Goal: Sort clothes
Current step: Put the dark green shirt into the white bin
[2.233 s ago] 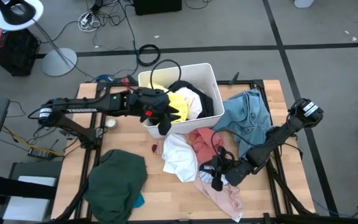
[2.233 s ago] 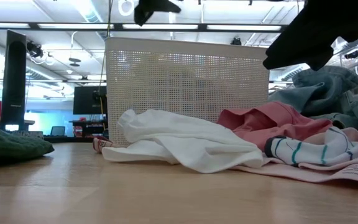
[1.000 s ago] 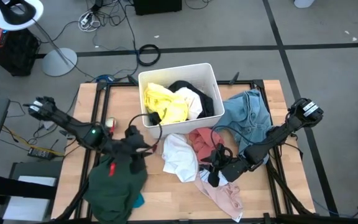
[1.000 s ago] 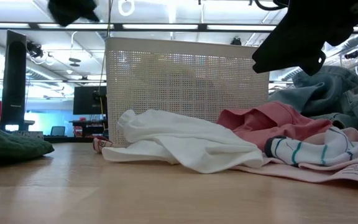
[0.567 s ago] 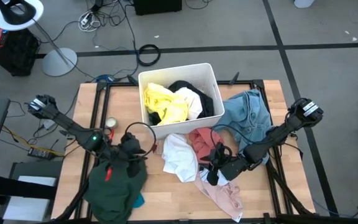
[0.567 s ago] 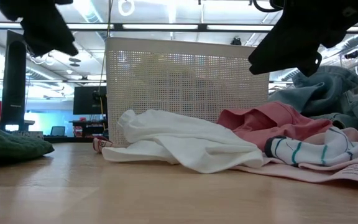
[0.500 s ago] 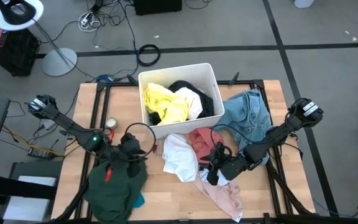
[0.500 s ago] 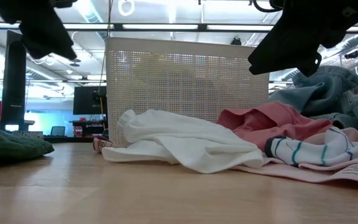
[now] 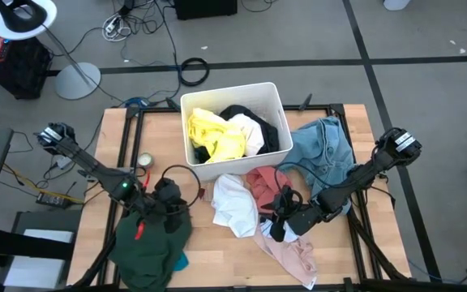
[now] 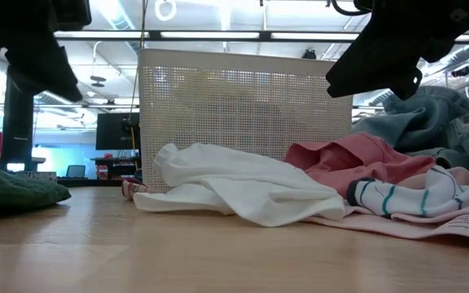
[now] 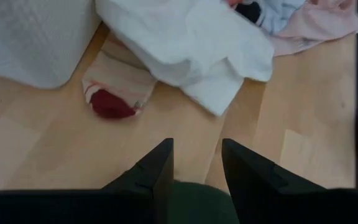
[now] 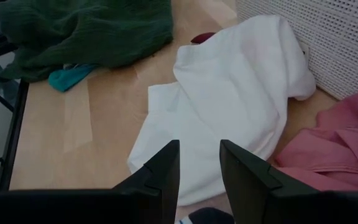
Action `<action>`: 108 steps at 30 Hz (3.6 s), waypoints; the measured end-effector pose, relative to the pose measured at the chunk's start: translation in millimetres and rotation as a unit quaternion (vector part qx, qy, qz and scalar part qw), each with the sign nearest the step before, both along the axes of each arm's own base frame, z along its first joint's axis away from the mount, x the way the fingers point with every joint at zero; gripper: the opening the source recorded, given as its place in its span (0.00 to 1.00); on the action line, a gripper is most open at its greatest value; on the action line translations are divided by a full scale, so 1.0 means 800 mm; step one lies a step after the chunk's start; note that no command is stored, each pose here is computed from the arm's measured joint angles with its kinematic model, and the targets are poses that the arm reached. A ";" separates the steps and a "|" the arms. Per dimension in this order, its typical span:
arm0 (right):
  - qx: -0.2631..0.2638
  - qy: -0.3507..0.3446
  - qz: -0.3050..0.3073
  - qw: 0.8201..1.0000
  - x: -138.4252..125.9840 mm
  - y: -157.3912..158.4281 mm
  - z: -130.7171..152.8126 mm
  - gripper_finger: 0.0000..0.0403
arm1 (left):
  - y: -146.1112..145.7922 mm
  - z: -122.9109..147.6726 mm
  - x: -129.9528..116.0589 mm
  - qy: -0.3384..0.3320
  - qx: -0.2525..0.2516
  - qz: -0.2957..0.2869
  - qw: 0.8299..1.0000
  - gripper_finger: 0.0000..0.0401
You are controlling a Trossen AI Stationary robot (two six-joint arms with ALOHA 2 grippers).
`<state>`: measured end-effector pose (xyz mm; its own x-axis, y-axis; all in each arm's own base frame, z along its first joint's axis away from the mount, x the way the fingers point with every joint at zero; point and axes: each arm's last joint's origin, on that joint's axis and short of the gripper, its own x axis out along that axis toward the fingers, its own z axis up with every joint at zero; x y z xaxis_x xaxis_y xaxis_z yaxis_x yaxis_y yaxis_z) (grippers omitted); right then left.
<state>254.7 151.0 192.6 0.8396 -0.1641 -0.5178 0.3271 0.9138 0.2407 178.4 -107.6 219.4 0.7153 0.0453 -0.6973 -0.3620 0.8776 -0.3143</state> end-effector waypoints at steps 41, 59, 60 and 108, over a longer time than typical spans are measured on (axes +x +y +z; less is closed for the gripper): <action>-0.004 0.025 0.034 0.999 -0.002 0.001 -0.003 0.28 | -0.056 -0.082 -0.052 0.326 -0.112 0.068 0.936 0.16; 0.018 0.059 0.060 0.996 -0.033 0.002 0.017 0.28 | -0.049 0.136 -0.039 0.190 -0.015 0.114 0.975 0.00; 0.019 0.056 0.061 0.996 -0.034 0.003 0.019 0.28 | -0.045 0.149 -0.038 0.170 -0.005 0.113 0.979 0.00; -0.006 0.050 0.056 0.997 -0.046 0.009 0.023 0.28 | 0.272 0.223 0.232 0.003 0.179 0.107 0.978 0.00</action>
<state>218.3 157.9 210.7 0.7978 -0.0776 -0.5980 0.2436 0.9486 0.2019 363.9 110.0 398.0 0.6590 0.4349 -0.6137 -0.5496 0.8354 0.0019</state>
